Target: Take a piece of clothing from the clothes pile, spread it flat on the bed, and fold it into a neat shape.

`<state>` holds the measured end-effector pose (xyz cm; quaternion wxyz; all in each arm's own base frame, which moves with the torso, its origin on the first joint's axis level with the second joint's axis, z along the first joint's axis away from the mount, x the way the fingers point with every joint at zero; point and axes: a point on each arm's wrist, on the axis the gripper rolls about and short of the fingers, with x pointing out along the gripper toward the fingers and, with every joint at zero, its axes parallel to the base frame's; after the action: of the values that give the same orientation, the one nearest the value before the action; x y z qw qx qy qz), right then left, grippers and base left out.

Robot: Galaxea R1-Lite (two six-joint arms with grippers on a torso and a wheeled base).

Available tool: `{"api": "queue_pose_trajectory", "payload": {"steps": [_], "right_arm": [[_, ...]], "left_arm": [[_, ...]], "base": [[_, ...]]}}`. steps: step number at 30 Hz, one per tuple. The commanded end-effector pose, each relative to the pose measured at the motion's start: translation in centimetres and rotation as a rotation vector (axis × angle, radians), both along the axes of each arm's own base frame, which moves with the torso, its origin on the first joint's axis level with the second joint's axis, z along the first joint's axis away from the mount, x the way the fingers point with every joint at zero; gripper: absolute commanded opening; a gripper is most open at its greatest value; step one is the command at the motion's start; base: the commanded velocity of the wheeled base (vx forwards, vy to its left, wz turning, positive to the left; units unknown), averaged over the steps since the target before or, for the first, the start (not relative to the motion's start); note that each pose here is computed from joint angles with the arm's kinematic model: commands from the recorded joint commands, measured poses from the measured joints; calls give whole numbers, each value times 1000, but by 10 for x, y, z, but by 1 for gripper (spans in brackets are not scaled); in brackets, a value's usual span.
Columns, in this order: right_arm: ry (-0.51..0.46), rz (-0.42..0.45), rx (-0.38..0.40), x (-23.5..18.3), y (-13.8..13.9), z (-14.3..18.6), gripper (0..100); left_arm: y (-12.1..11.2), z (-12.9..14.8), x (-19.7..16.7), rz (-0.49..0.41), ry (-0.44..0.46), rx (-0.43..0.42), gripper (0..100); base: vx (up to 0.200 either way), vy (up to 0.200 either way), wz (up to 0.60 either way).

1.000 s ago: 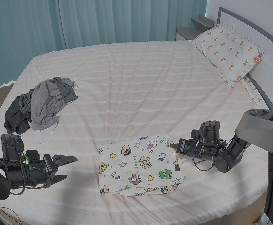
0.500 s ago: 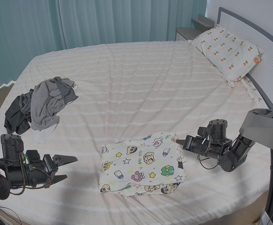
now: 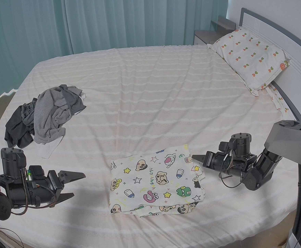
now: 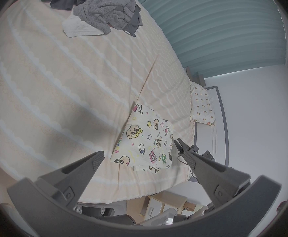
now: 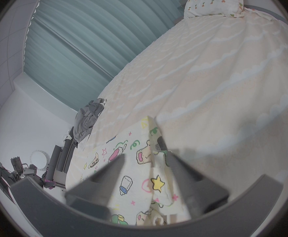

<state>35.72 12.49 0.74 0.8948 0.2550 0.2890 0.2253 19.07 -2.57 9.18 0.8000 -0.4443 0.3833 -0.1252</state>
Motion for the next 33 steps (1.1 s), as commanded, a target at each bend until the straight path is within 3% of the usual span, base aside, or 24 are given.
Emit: {"api": "queue_pose_trajectory", "payload": {"steps": [1,9,16,26,33], "right_arm": [[9,37,-8,-19,-2,9,100],[-37,79,-6,-64,-10,32,100],[-3,114,-20,-91,-18,34,100],[-4,221,-13,-95,0,24,100],[22,239,-23,-91,8,12,100]], "left_arm": [[0,-1,1,0,4,0,100],[-2,-1,0,-25,8,-12,100],[-3,-3,-2,-42,20,-23,100],[-9,-4,-6,-74,27,-21,100],[-11,-5,-7,-86,29,-19,100]], "base": [[0,0,0],[0,0,0],[0,0,0],[0,0,0],[-57,0,0]]}}
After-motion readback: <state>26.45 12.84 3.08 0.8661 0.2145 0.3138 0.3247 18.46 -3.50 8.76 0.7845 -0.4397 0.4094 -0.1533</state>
